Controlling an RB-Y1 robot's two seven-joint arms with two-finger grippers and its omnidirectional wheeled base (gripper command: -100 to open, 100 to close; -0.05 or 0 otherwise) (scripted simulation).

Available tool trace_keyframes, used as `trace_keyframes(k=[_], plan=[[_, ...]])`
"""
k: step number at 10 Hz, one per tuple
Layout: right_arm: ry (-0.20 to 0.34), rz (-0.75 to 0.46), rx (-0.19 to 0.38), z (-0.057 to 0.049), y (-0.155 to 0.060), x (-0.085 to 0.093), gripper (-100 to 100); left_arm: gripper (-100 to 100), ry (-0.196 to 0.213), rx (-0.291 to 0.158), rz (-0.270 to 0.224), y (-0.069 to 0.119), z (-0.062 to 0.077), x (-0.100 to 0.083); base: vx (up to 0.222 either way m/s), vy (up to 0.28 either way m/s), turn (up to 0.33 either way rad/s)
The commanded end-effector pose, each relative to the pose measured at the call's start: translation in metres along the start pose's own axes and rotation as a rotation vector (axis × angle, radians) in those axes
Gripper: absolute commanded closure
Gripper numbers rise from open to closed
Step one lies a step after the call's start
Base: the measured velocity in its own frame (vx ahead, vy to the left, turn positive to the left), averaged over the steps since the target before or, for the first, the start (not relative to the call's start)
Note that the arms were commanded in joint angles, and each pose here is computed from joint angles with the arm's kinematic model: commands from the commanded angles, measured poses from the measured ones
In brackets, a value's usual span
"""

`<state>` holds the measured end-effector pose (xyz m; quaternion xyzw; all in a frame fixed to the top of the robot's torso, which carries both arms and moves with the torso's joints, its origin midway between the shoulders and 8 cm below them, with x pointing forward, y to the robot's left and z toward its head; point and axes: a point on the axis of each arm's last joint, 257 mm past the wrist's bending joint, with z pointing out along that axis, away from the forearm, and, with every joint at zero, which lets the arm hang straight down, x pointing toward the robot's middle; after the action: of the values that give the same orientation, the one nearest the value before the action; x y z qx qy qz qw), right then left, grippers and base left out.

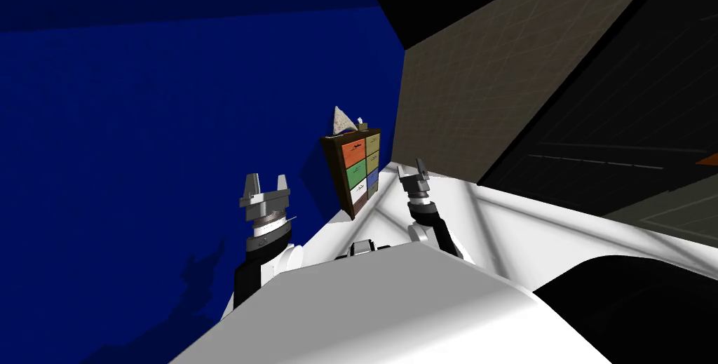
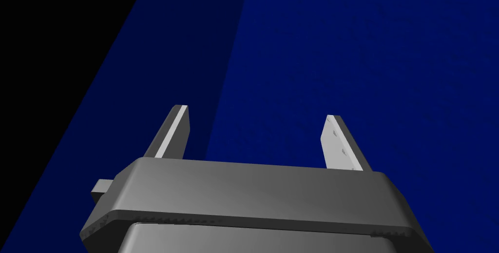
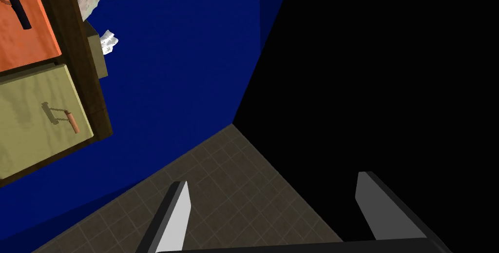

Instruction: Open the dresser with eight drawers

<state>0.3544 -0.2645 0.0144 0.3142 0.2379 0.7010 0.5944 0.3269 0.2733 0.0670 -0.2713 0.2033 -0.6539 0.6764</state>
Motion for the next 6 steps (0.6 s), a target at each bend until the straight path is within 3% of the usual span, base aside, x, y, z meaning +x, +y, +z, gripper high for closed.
trace_keyframes(k=[1,6], plan=[[0.008,0.107,0.013,0.0,-0.011,-0.001,-100,0,0.0,0.0,0.0,0.0,0.0,0.0,0.047,-0.061,0.177],[0.003,0.276,0.028,-0.001,-0.03,-0.005,-100,0,0.0,0.0,0.0,0.0,0.0,0.0,0.043,-0.06,0.154]])
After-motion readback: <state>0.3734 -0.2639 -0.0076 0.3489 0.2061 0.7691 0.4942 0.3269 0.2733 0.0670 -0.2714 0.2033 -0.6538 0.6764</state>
